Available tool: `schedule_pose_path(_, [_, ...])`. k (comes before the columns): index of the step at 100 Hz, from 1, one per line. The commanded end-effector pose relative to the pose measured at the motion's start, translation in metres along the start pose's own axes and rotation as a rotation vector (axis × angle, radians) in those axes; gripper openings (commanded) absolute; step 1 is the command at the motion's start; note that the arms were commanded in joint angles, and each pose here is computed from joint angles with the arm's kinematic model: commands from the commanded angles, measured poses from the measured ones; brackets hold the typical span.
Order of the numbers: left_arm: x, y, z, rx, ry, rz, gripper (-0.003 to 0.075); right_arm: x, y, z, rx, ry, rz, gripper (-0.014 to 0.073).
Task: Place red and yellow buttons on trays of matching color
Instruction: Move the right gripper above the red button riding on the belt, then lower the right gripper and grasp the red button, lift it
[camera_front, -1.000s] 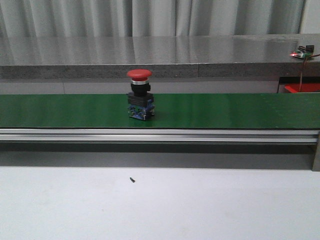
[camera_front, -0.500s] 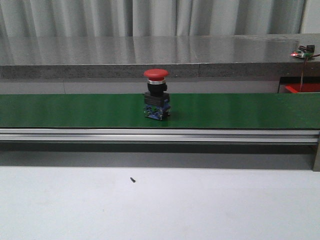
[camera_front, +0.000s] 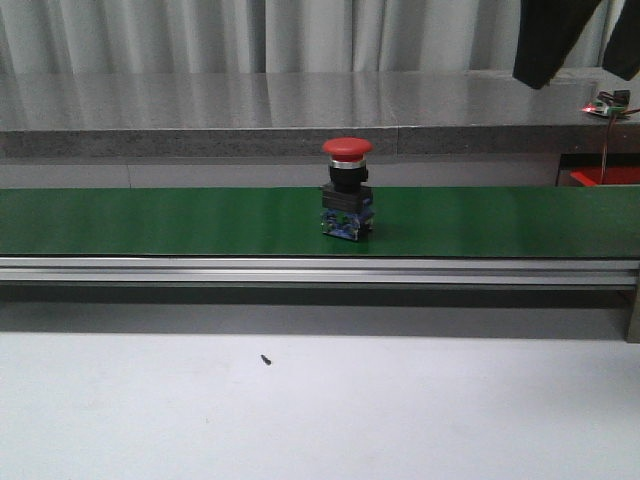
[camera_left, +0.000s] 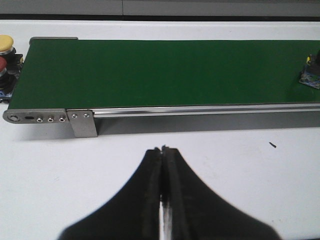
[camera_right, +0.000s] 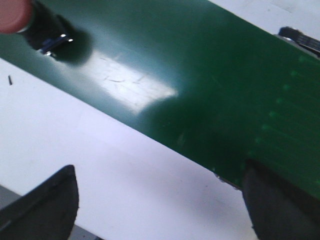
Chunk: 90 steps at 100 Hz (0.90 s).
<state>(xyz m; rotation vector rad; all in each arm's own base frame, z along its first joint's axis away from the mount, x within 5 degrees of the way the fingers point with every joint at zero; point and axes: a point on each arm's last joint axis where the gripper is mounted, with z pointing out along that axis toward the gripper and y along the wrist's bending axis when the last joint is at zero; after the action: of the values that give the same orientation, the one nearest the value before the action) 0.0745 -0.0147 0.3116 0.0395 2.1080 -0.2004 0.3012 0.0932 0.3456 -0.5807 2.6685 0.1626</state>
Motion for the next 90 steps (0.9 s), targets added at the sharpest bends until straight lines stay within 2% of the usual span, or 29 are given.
schedule_pose_path(1, [-0.014, -0.002, -0.005, 0.011, -0.094, -0.009, -0.0020, -0.007, 0.012, -0.019, -0.017, -0.048, -0.092, 0.0645])
schedule_pose_path(12, [-0.014, -0.002, -0.005, 0.011, -0.094, -0.009, -0.0020, -0.013, 0.022, -0.014, -0.041, -0.012, -0.175, 0.0645])
schedule_pose_path(59, [-0.014, -0.002, -0.005, 0.011, -0.094, -0.009, -0.0020, -0.049, 0.043, 0.041, -0.106, 0.058, -0.269, 0.0645])
schedule_pose_path(90, [-0.014, -0.002, -0.005, 0.011, -0.094, -0.009, -0.0020, -0.060, 0.045, 0.093, -0.133, 0.114, -0.259, 0.0645])
